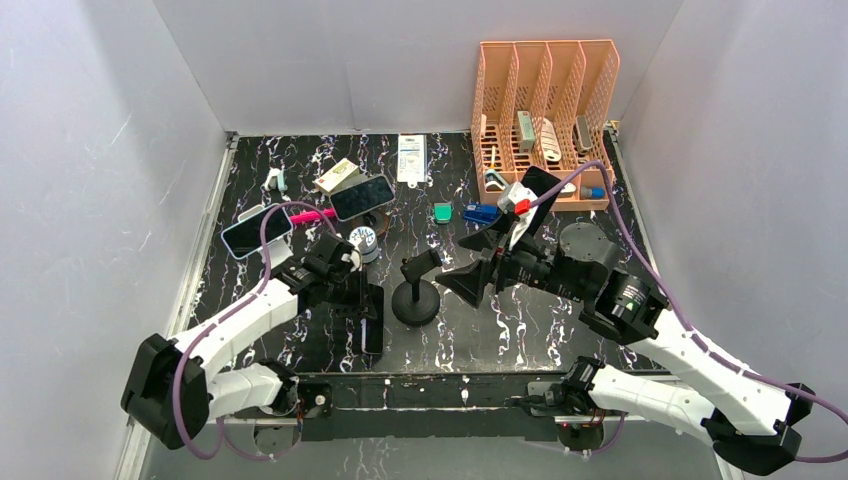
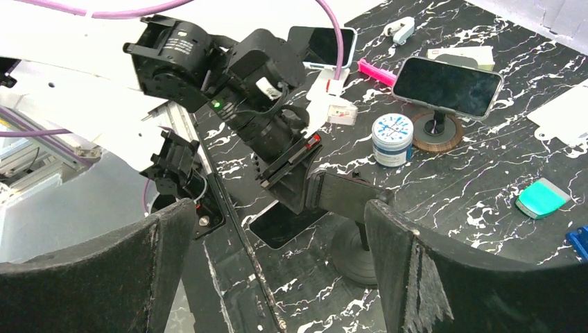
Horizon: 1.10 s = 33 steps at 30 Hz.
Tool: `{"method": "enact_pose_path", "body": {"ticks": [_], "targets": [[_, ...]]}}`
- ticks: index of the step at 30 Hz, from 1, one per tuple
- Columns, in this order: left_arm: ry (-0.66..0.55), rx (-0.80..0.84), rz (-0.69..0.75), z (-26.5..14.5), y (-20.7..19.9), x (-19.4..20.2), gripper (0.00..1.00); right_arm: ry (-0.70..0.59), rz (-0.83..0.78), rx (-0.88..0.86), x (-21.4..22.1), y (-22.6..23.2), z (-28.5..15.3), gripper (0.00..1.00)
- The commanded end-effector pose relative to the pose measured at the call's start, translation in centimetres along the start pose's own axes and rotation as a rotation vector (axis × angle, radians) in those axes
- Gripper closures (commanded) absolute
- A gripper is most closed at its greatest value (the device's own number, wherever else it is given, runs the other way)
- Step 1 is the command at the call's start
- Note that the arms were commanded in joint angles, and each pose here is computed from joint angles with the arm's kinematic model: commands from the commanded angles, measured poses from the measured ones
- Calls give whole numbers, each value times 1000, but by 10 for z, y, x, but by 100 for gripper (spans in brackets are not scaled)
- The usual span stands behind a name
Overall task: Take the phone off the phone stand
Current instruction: Place the phone at the center of the board.
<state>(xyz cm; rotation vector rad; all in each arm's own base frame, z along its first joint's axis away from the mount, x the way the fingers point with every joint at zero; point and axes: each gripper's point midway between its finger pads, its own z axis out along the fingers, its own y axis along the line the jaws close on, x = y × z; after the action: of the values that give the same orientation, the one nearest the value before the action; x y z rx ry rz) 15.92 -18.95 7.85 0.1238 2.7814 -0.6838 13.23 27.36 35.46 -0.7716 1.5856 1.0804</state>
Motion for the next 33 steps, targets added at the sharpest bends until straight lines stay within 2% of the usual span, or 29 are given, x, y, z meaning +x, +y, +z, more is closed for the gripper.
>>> {"method": "enact_pose_path", "body": {"ticks": [1, 13, 16, 20, 33], "targets": [[-7, 49, -72, 3, 3, -10, 100, -46, 0, -33, -11, 8, -4, 1], [25, 41, -102, 24, 15, -10, 99, -49, 4, -25, -9, 6, -4, 1], [23, 24, -100, 24, 19, -8, 87, -49, 3, -21, -9, 5, -3, 1], [9, -5, -102, 22, 25, -10, 75, -45, 3, -16, -8, 4, -3, 1], [-33, -108, -112, 17, 41, -15, 69, -47, 1, -2, -7, 2, -7, 1]]}}
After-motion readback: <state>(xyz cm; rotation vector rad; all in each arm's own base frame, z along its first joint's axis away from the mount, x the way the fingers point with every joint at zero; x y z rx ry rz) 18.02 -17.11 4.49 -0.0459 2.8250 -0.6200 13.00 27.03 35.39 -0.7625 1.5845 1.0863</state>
